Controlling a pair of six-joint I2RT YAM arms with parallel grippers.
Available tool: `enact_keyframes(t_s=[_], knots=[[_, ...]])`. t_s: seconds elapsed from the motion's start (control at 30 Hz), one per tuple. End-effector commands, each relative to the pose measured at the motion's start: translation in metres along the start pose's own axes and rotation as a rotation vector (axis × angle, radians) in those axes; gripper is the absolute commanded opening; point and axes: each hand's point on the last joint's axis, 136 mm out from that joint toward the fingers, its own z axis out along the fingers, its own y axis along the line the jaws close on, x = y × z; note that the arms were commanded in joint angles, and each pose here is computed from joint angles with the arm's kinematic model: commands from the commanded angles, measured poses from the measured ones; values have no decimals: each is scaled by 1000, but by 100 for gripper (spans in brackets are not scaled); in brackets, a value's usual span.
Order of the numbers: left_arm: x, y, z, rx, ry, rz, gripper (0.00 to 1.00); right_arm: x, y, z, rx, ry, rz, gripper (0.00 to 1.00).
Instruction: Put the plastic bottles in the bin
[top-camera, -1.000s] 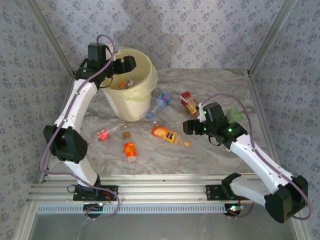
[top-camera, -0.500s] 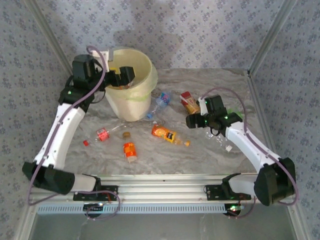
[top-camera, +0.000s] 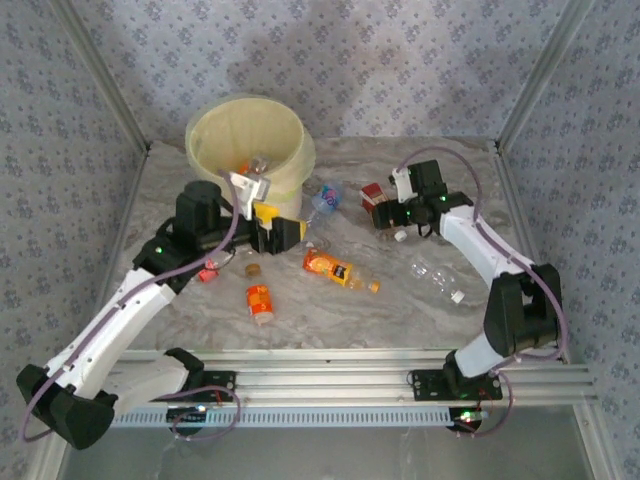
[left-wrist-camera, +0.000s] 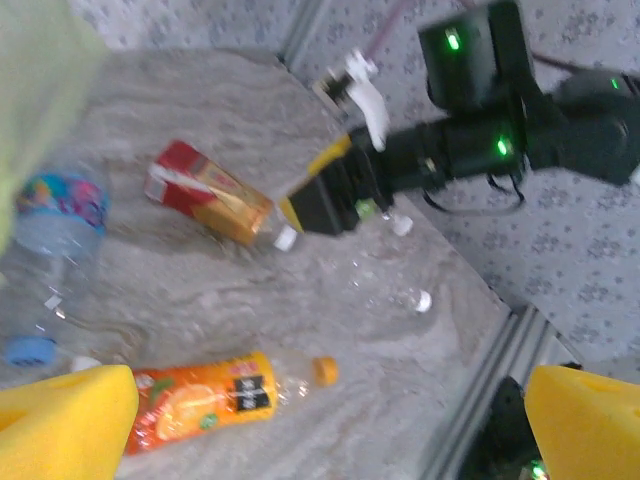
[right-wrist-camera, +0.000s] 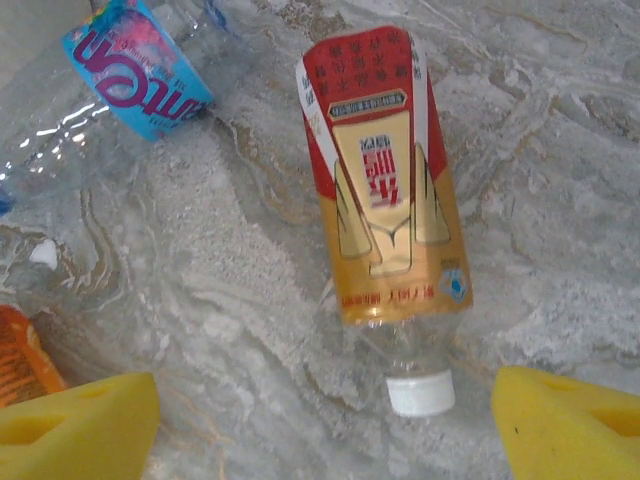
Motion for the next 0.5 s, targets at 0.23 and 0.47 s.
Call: enact_keyframes(t_s=[0.23, 0.47], knots=[[38, -15, 20, 81, 0, -80, 100, -5, -24, 41, 55, 146, -80, 87], [44, -22, 25, 94, -4, -58, 100, 9, -32, 73, 67, 260, -97, 89]])
